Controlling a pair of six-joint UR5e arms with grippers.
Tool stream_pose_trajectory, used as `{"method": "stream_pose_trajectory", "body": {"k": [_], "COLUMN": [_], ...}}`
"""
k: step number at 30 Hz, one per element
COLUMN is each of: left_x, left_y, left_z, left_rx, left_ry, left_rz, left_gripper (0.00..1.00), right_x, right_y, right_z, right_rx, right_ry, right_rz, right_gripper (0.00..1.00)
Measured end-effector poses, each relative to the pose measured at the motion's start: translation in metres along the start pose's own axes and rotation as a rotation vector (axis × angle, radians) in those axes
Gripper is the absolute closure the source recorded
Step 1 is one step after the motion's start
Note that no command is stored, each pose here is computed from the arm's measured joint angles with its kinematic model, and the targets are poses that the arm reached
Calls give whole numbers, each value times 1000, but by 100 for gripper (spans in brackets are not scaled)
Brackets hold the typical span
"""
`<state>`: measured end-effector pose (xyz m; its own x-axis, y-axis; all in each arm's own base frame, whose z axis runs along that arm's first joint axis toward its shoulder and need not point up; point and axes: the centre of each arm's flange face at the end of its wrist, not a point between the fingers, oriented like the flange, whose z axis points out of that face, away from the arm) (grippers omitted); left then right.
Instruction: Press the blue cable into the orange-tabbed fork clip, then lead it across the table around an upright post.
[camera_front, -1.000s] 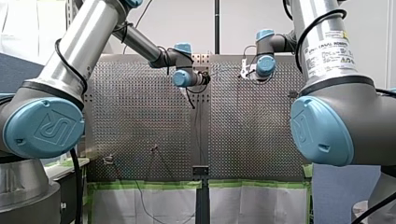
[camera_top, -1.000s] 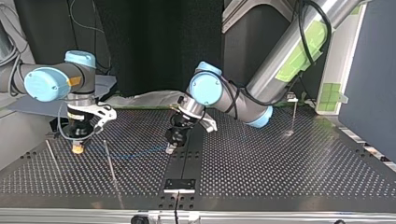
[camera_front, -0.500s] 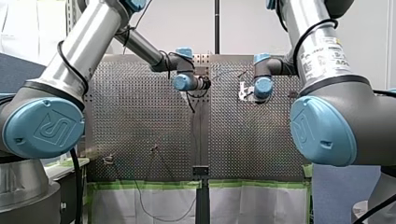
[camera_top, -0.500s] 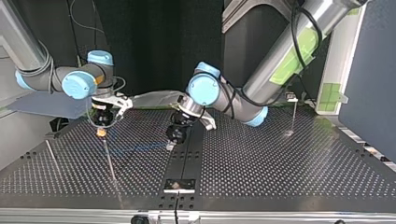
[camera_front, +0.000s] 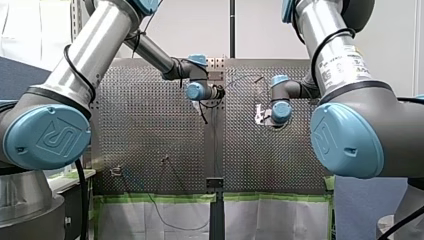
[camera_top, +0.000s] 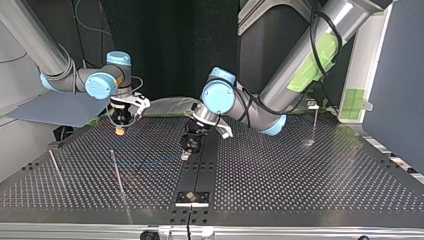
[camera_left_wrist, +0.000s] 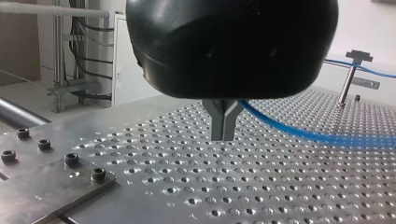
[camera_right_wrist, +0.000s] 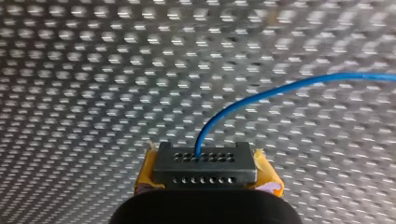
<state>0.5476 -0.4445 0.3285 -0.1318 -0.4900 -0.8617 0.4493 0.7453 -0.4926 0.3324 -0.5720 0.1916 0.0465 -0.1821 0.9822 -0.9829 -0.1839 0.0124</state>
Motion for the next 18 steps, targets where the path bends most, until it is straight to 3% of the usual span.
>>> {"method": "stream_pose_trajectory", "body": {"k": [9, 11, 12, 14, 18], "left_x": [-2, -3, -3, -3, -3], "left_y": [5, 6, 7, 7, 6], "left_z": [0, 0, 0, 1, 1], "left_rx": [-30, -35, -37, -37, -30], "left_ry": [-14, -15, -16, -17, -14], "left_rz": [10, 13, 14, 20, 29], "left_gripper": [100, 89, 89, 69, 58], "right_x": [-63, -74, -79, -90, -108], "right_y": [4, 5, 6, 7, 10], "right_z": [5, 7, 8, 10, 13], "right_rx": [-18, -21, -22, -25, -30], "right_ry": [-48, -54, -58, -68, -85], "right_rz": [-5, -6, -6, -8, -11], "right_gripper": [100, 100, 100, 100, 100]}}
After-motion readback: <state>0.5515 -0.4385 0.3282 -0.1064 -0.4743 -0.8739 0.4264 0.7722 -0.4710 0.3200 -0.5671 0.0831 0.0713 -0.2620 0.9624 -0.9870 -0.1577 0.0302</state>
